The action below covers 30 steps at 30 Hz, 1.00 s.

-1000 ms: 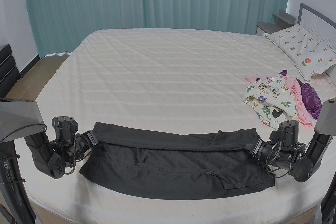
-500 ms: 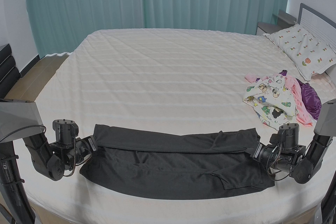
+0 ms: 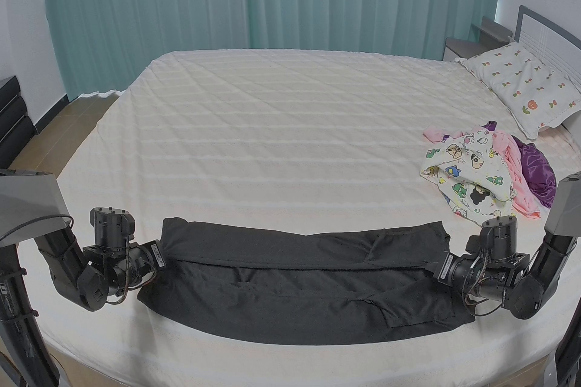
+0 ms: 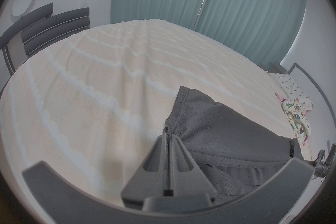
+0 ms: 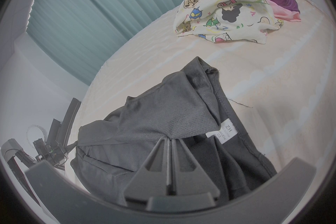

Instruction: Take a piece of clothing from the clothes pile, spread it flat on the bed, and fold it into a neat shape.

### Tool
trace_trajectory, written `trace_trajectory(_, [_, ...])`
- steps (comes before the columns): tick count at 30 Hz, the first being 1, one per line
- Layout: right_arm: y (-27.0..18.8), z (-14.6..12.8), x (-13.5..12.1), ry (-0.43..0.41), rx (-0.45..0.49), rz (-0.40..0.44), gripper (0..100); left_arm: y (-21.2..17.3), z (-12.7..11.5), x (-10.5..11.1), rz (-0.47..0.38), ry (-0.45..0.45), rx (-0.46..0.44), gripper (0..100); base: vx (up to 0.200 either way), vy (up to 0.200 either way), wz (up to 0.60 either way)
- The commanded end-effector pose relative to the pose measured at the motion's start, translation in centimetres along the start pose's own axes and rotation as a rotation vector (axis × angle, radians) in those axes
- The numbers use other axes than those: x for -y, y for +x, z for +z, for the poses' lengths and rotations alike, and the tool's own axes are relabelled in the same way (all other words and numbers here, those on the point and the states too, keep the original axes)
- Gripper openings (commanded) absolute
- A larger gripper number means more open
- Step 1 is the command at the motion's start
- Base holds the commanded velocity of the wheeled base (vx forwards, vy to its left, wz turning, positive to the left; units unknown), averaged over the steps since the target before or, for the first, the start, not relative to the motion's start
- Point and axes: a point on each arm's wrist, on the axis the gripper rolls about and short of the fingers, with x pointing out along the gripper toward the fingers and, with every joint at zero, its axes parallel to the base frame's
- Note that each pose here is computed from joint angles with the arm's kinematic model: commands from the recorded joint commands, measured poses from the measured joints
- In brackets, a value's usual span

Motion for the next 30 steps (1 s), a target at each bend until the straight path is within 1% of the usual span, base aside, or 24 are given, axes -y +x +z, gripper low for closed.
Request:
trace_trajectory(1, [0.2,-0.3,0.2,-0.001,-0.015,-0.009,0,0.1,0.0,0.0,0.002,0.002,-0.004,0,0.000,0.000,0.00])
trace_trajectory(3, [0.2,-0.4,0.2,-0.003,-0.018,-0.010,0,0.1,-0.1,-0.1,0.005,0.004,-0.009,0,0.000,0.000,0.00])
trace_trajectory(8, [-0.1,-0.9,0.3,-0.040,-0.054,-0.029,0,0.1,-0.5,-0.2,0.020,0.028,-0.043,0,0.000,0.000,0.00])
trace_trajectory(17, [0.1,-1.0,0.5,-0.042,-0.062,-0.037,0,0.3,-0.3,-0.3,0.025,0.023,-0.042,0,0.000,0.000,0.00])
trace_trajectory(22, [0.3,-1.2,0.7,-0.044,-0.075,-0.045,0,0.1,-0.7,-0.5,0.031,0.039,-0.058,0,0.000,0.000,0.00])
trace_trajectory(23, [0.4,-1.3,0.8,-0.047,-0.081,-0.049,100,0.0,-0.8,-0.5,0.031,0.052,-0.061,100,0.000,0.000,0.00])
trace_trajectory(30, [-0.2,-0.6,0.3,-0.053,-0.039,-0.021,100,-0.1,-0.6,-0.4,0.027,0.051,-0.051,100,0.000,0.000,0.00])
